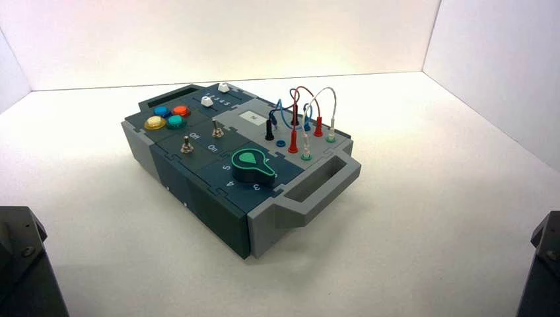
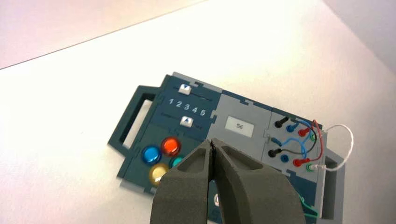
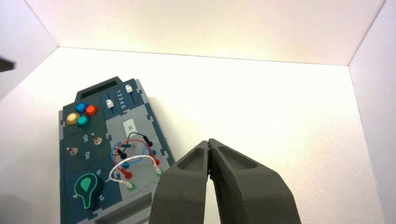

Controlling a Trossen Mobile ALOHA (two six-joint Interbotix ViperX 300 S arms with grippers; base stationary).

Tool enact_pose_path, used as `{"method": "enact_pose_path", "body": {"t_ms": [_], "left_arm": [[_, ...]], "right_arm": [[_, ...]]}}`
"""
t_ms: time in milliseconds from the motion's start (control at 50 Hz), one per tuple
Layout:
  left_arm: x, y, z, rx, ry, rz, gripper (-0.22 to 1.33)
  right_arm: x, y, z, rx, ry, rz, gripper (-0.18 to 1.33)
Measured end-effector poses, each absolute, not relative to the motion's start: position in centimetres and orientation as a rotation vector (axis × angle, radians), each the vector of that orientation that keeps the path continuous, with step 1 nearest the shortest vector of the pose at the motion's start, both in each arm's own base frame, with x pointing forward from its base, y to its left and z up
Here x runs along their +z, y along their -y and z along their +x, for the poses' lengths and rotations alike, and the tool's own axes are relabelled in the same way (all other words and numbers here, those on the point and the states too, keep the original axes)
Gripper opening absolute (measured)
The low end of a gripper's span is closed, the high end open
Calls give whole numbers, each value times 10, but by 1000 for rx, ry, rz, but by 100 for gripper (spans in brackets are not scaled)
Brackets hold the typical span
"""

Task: Move the top slider to position 1.

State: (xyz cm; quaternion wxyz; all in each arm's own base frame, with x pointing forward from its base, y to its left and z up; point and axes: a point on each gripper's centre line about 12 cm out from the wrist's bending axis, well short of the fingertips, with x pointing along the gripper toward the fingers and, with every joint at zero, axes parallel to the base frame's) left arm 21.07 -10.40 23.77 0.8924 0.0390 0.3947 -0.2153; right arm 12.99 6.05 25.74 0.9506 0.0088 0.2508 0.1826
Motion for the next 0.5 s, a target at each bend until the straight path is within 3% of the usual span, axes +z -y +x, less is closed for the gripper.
{"method": "enact_pose_path", "body": {"t_ms": [500], "left_arm": [[181, 160, 286, -502, -1053, 204, -16]], "right_arm": [[255, -62, 131, 372, -524, 15, -14]]}}
